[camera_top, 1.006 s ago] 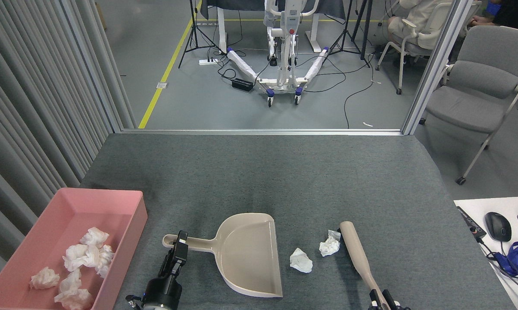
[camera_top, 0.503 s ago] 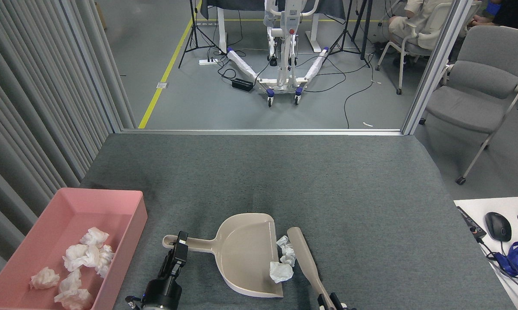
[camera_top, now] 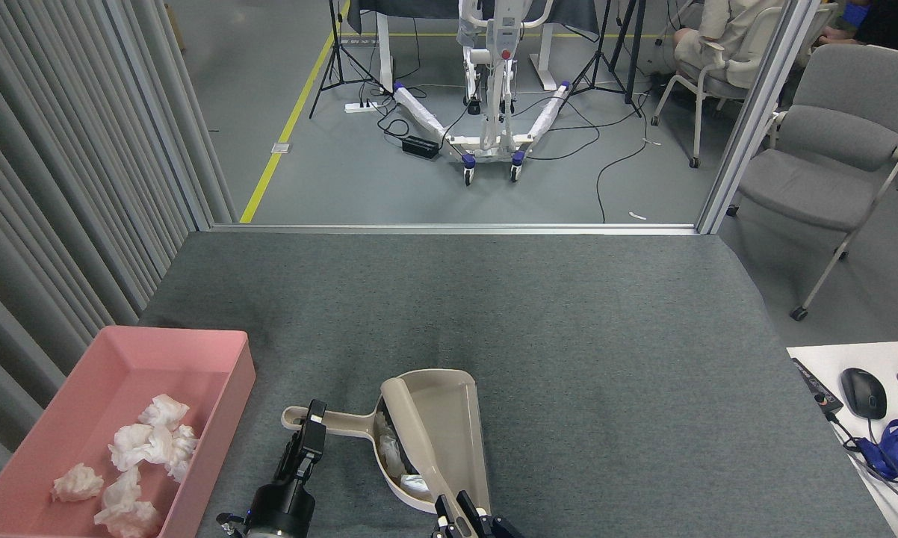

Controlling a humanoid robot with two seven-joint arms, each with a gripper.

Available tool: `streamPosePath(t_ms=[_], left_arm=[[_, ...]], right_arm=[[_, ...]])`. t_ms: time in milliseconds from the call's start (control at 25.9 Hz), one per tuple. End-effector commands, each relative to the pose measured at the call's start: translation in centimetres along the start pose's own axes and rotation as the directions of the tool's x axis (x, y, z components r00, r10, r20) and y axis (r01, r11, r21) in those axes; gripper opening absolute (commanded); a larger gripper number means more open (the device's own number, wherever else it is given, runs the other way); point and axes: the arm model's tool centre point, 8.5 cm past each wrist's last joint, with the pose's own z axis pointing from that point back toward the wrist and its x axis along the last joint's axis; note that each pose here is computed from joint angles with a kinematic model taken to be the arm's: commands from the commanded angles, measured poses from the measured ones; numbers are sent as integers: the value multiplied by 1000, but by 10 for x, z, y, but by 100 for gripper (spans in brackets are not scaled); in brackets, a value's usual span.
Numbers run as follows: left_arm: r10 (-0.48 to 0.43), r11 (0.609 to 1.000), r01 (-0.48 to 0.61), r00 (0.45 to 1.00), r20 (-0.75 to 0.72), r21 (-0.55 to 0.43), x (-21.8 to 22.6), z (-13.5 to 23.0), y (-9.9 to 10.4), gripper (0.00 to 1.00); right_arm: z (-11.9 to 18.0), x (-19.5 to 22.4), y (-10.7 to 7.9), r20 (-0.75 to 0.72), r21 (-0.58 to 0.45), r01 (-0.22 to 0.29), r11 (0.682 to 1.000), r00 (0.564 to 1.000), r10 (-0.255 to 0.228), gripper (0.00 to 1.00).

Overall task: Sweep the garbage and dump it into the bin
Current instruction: 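Sweep the two tissues into the dustpan with the brush, then set the brush down and lift the dustpan with the left hand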

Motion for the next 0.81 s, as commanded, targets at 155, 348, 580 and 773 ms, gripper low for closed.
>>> streamPosePath(t_ms=[155,348,580,773], left_arm=[[13,1000,-13,999,34,9,6,-1,3,10],[24,1000,-23,998,58,-12,10,-1,1,10],[168,983,-173,982,81,62,19,0,15,9],[235,964,-244,968,93,104,24,0,28,5]], right_arm=[[6,-34,-39,-54,-105,-45,993,998,40,0],[22,-111,-62,-193,-127,-116,985,977,90,0],[52,-191,-84,-289,-106,-163,981,949,127,0],[72,-230,-73,-322,-29,-180,983,933,161,0]])
